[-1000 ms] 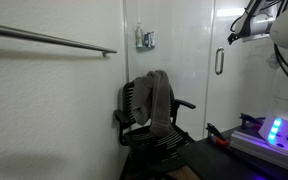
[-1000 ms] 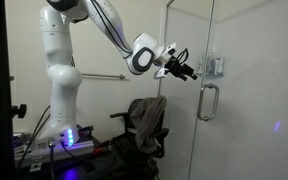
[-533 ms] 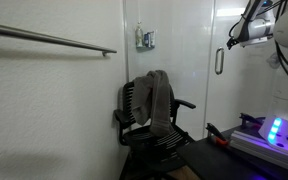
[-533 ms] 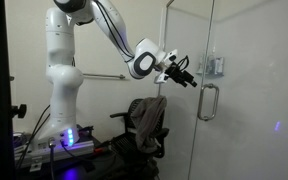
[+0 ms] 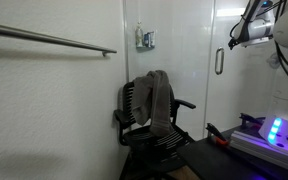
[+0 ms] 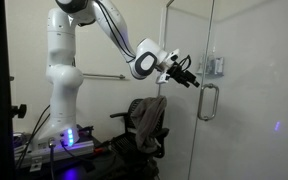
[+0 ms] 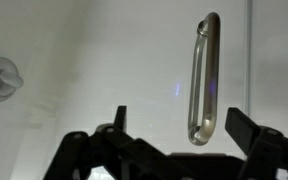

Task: Open the shower door

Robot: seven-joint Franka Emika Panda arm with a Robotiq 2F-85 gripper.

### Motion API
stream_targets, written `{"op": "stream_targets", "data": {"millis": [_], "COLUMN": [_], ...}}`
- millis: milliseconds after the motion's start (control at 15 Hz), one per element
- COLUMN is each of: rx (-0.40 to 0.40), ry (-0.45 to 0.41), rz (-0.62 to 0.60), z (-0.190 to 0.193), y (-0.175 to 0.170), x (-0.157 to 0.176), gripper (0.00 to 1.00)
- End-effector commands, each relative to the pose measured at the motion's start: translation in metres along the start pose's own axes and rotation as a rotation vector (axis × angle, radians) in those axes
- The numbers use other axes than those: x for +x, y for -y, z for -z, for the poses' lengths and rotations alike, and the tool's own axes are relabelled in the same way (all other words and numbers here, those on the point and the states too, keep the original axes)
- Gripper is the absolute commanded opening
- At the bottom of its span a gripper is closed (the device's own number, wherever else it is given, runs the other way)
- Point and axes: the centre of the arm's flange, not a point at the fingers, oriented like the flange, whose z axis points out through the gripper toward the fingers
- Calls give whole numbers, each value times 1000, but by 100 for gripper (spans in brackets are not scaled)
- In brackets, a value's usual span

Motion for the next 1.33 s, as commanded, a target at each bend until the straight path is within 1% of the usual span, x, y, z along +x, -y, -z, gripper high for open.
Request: {"op": "stream_targets", "data": {"millis": [0, 133, 200, 267, 533, 600, 667, 733, 800, 1000, 1267], "rx": [-45, -35, -32, -28, -27, -41, -36, -55, -41, -24, -25], "ry": [-14, -2, 19, -3, -1, 9, 17, 20, 23, 24, 33], "rz": [21, 14, -2, 4, -1, 4, -8, 1, -12, -14, 17], "z": [-37, -44, -46, -12, -13, -16, -19, -21, -32, -43, -58], "y": [-8, -8, -7, 0, 2, 1, 1, 1, -1, 3, 8], "x": [-1, 4, 5, 10, 10, 8, 7, 6, 0, 1, 6], "gripper": [100, 100, 100, 100, 100, 100, 100, 100, 100, 100, 100]}}
